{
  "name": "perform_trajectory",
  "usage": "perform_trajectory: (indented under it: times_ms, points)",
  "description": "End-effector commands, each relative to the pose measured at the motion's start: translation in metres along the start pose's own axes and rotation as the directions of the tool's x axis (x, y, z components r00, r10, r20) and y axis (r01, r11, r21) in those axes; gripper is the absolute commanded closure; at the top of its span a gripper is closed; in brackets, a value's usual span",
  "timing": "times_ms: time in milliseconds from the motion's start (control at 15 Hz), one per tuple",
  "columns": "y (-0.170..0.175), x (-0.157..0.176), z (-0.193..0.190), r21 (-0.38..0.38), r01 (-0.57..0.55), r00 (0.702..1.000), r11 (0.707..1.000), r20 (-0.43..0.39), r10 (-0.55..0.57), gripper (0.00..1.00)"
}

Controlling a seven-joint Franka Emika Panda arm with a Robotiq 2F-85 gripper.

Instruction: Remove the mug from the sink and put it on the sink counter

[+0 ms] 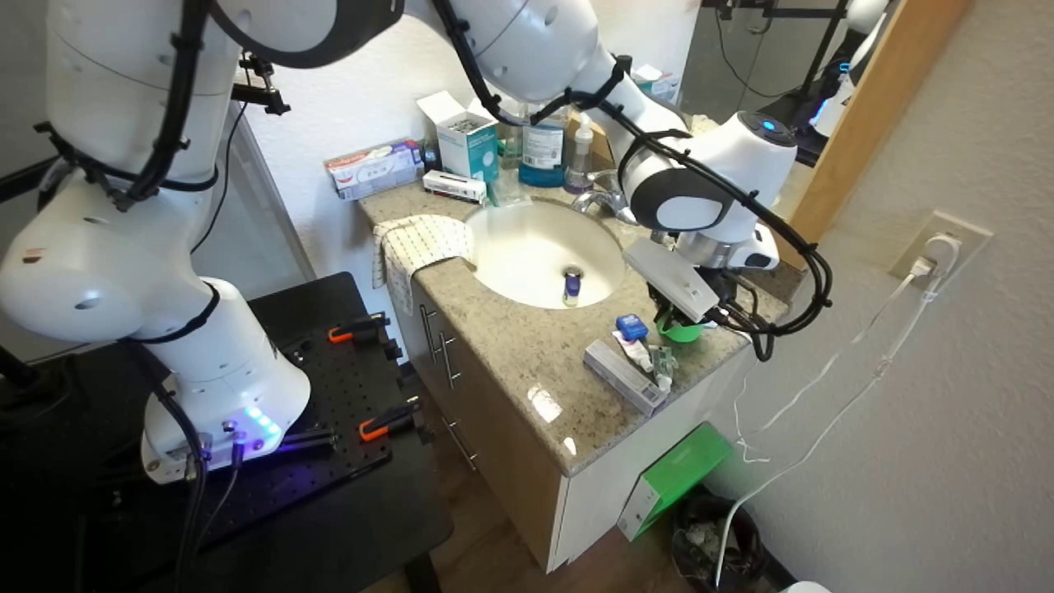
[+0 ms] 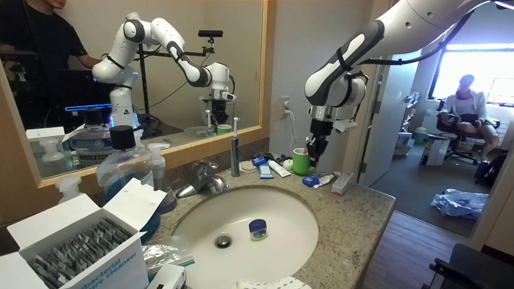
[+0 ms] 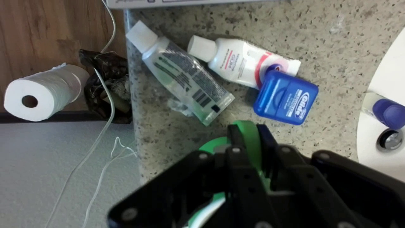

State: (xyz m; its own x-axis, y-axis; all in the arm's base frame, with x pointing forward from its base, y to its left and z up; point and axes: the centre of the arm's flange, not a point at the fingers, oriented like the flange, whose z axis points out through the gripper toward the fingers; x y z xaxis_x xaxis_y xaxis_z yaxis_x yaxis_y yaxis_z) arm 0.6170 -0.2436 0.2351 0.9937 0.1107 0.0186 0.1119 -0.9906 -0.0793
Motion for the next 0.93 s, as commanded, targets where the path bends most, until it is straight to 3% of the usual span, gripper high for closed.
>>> perform_trajectory:
  times_ms: [0,600,733,800,867]
  points:
    - [-0.0009,0.0087,-0.0027,-0.035,-0.021,0.999,0.999,0.033,0.022,0.96]
    - [-0.0007,0.0094,0.0014,-0.042,-0.012,0.999,0.999,0.047,0.014,0.93]
    - [-0.0013,0.0088,0.0010,-0.040,-0.007,0.999,0.999,0.047,0.009,0.73]
    - [-0.0015,0.0082,0.0013,-0.039,-0.005,0.999,0.999,0.048,0.007,0.58]
    - [-0.0016,0.0073,0.0016,-0.037,-0.004,0.999,0.999,0.049,0.006,0.53]
